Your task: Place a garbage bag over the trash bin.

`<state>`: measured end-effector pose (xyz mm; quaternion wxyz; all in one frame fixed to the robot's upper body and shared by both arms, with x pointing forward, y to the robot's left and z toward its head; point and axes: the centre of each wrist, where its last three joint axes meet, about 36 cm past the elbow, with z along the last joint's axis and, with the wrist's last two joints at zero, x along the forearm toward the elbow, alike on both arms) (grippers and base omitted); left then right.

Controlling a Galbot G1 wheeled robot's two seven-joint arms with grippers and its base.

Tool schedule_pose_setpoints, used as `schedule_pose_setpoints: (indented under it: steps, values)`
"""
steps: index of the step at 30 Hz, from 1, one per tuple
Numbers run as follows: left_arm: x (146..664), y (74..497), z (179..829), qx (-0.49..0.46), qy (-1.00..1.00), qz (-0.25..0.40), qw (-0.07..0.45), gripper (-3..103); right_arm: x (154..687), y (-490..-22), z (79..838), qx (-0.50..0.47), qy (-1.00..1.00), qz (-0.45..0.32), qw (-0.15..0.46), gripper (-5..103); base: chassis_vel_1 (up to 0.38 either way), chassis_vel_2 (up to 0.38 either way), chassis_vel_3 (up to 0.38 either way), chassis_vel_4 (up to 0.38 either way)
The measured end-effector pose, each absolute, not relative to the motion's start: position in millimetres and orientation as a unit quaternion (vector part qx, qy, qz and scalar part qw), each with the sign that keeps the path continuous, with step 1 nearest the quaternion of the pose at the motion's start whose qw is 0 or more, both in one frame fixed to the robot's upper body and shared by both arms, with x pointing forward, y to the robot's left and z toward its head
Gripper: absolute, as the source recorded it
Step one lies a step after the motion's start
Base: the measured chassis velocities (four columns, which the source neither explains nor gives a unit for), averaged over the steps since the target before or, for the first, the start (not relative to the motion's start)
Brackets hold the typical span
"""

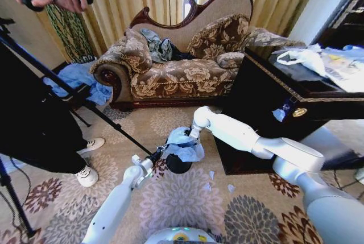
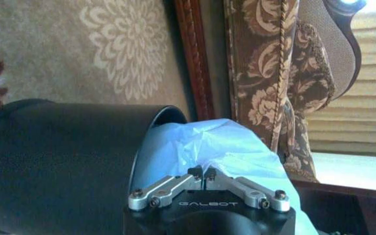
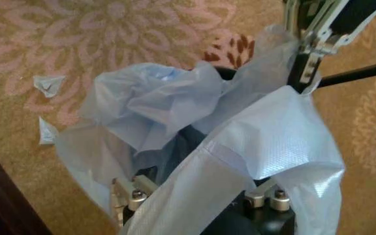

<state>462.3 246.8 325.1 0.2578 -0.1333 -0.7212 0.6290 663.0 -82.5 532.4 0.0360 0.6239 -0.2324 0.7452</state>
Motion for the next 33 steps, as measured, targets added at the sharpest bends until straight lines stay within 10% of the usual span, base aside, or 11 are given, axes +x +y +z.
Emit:
schedule_pose_setpoints:
  steps: [24,33]
  values:
    - [465,235,318,-0.136,-0.722,0.624,0.267,0,672,-56,562,0.613,-0.232,0.755,0.022,2,0.0,0.0,0.0,0.0]
    - [473,236,320,-0.135,-0.727,0.622,0.259,0,673,-49,560,0.612,-0.236,0.754,0.02,0,0.0,0.0,0.0,0.0]
